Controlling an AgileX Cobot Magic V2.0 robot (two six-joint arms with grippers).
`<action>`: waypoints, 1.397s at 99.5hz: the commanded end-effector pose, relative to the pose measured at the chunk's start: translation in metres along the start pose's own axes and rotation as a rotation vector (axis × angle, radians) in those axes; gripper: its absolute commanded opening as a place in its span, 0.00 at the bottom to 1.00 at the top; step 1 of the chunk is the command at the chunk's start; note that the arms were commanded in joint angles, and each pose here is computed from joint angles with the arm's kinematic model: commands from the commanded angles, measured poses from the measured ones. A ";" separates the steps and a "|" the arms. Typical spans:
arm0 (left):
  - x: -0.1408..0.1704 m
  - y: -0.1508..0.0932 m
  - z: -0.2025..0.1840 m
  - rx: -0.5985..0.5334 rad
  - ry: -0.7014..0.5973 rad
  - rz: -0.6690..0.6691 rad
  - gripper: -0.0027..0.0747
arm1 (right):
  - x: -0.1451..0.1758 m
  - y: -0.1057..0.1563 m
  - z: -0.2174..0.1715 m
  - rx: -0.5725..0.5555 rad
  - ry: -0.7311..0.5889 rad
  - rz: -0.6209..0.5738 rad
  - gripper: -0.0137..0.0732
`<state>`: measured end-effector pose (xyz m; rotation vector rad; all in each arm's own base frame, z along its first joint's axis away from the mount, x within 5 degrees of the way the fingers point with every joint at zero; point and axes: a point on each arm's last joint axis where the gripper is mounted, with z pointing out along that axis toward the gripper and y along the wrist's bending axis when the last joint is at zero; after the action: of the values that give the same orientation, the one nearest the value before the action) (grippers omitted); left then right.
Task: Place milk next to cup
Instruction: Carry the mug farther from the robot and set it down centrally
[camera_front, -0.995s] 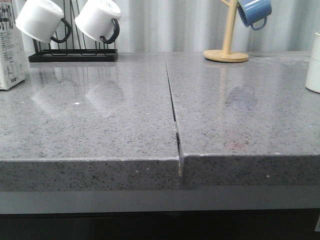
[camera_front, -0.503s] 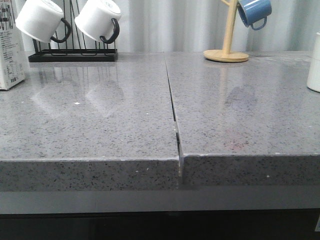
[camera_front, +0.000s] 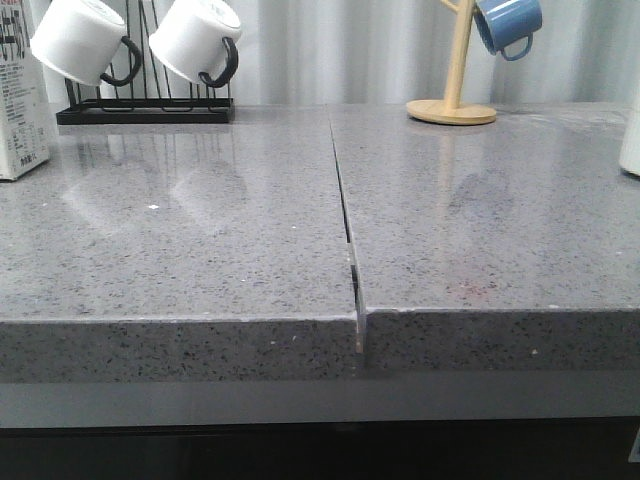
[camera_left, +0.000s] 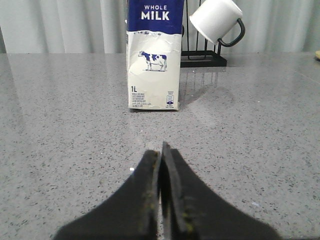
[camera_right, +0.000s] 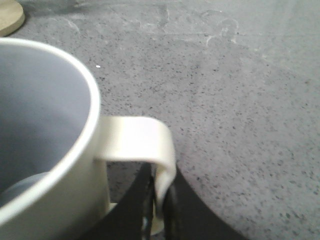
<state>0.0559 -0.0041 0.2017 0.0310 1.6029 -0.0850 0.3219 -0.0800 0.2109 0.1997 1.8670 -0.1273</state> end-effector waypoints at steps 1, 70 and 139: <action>0.004 0.000 0.000 -0.003 -0.074 -0.017 0.01 | -0.036 0.008 -0.011 -0.032 -0.186 -0.011 0.10; 0.004 0.000 0.000 -0.003 -0.074 -0.017 0.01 | -0.073 0.158 -0.047 -0.453 -0.236 -0.034 0.10; 0.004 0.000 0.000 -0.003 -0.074 -0.017 0.01 | -0.036 0.223 -0.021 -0.576 -0.132 -0.068 0.10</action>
<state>0.0559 -0.0039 0.2017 0.0282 1.6030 -0.0822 0.3555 0.1387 0.2207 -0.2938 1.8711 0.3117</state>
